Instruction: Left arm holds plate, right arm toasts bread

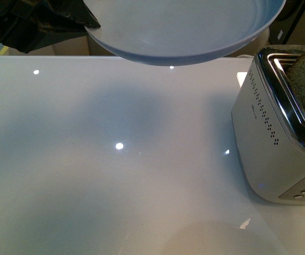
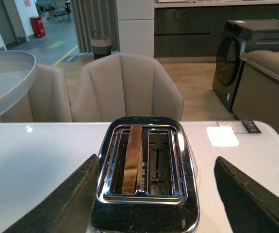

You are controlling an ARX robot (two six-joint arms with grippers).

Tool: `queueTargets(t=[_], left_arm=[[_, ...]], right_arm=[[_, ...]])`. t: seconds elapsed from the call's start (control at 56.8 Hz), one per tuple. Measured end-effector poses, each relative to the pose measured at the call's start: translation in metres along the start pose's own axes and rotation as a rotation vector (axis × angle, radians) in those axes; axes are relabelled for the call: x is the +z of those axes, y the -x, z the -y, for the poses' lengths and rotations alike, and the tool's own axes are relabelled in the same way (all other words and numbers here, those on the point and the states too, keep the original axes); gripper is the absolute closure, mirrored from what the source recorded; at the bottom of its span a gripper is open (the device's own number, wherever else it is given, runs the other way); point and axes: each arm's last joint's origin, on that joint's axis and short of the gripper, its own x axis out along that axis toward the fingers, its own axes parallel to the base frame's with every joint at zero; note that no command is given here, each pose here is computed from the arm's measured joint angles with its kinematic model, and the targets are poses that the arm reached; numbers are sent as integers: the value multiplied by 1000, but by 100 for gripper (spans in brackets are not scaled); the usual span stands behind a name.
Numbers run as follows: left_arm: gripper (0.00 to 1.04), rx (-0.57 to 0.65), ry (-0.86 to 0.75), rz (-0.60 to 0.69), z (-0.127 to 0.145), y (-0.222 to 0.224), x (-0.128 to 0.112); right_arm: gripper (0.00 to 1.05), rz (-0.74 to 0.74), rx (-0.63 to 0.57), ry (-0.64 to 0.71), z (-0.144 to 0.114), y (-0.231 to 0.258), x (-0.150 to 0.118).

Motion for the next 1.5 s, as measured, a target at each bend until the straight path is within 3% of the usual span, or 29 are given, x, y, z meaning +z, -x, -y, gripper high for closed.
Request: queueTargets(t=[0.176,0.721,0.862,1.109,1.32,1.496], left_arm=[[102,0,0,0,0,0,0],[102,0,0,0,0,0,0],[102,184,-1,20,2,4,2],[102,185,4,23,4,7,8],[102,163,31,33,-8,12,29],[102,190,22,109,-46,18,72]], right_arm=[[7,0,0,0,0,0,0],[9,0,0,0,0,0,0],[9,0,1,0,0,0,0],[9,0,0,0,0,0,0],[9,0,0,0,0,0,0],[9,0,0,0,0,0,0]])
